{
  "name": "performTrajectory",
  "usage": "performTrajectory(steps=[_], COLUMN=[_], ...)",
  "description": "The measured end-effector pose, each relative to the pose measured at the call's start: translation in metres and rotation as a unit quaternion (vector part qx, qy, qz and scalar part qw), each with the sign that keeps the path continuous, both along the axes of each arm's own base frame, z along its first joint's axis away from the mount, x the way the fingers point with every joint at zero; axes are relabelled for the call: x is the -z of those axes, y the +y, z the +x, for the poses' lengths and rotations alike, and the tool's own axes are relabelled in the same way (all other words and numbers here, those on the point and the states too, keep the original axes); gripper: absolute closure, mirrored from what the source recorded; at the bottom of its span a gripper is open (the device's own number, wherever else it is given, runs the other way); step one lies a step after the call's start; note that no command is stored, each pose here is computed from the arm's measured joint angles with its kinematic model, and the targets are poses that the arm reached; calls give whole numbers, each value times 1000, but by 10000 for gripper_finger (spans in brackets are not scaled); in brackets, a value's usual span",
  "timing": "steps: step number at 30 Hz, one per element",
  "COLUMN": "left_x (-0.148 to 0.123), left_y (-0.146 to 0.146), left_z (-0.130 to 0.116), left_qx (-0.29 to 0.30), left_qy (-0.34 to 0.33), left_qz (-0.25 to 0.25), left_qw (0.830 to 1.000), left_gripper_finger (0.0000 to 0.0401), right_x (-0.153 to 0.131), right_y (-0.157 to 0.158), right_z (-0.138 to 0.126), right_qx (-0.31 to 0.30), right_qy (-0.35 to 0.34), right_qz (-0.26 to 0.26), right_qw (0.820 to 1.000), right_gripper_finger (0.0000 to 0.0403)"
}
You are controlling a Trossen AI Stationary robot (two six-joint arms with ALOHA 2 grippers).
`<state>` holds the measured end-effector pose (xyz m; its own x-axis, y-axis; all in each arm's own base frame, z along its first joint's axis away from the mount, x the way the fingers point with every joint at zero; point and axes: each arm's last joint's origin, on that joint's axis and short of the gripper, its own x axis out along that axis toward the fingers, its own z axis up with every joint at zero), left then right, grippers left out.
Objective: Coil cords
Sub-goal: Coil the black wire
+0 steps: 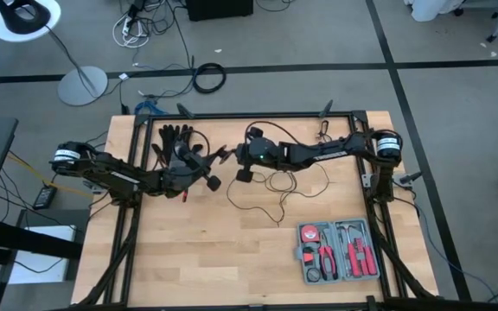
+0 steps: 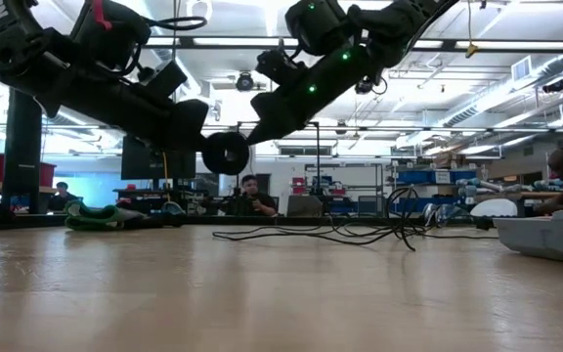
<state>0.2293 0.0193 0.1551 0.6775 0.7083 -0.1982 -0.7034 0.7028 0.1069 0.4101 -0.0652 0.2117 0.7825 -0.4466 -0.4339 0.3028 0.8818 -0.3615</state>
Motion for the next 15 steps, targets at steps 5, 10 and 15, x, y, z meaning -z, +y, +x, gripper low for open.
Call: performTrajectory(steps=[5,10,15], left_x=[0,-8,-21], left_y=[-1,-1,-1], left_z=[1,0,-12], left_qx=[13,19,15], left_qy=[-17,-56,-118], left_qz=[-21,-27,-7], left_qw=[1000,998,993], left_gripper_finger=[401,401,401], right_x=[3,17,44], right_y=[-7,-11,-9], right_z=[-3,-10,-24], right_qx=[24,35,-6], right_qy=[18,40,50], right_qz=[0,46,121], right_qw=[1000,998,991], right_gripper_finger=[402,391,383])
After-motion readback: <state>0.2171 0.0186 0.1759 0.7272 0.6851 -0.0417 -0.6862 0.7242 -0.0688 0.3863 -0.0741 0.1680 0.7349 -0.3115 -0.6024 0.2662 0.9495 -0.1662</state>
